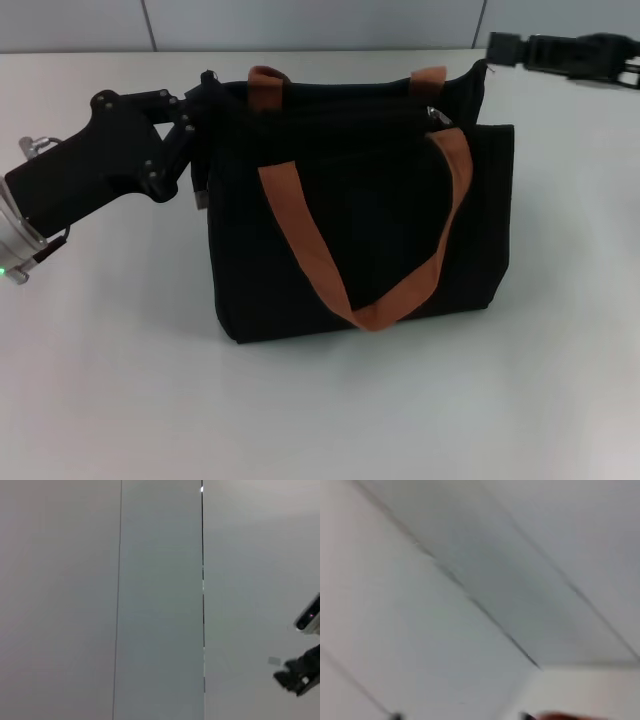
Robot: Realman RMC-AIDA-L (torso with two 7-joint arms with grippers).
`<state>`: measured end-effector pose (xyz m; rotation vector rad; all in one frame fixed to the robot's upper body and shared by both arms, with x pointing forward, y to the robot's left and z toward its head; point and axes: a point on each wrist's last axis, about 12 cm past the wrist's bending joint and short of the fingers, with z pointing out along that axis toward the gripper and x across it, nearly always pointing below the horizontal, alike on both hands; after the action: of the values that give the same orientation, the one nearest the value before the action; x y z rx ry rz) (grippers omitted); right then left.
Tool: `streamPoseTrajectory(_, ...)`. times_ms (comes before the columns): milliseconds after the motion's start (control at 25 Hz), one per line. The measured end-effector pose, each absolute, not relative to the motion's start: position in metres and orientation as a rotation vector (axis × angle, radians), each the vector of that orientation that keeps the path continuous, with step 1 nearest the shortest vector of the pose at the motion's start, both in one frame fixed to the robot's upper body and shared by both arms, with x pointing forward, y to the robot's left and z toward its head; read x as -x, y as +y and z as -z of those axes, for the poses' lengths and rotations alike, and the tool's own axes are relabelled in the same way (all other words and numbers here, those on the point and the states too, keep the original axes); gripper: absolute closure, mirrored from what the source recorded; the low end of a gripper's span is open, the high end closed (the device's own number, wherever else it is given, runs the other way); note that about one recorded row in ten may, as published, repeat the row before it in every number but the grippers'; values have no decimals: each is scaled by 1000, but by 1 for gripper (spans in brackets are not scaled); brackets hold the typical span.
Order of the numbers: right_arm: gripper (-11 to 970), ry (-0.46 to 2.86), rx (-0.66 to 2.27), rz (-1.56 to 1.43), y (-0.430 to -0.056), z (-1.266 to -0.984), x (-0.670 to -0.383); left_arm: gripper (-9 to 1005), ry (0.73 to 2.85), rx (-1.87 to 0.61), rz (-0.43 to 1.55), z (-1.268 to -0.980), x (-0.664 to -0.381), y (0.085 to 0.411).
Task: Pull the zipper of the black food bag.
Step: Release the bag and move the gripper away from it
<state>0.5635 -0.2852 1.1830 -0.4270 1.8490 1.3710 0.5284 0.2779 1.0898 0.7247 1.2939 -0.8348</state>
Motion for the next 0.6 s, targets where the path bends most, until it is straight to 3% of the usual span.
streamPoseTrajectory(320,761,1330,797,-1381,-297,-1151,-518,963,1323,-714,907,-1090,-527,275)
streamPoseTrajectory(440,527,1251,933,-1297,-299,-1131,-494,963,1327,-732,939,-1091,-526,275)
streamPoseTrajectory(600,390,1270,1054,-1246,-294,-1105,-471,963,1332,-743,958,-1092,-525,276)
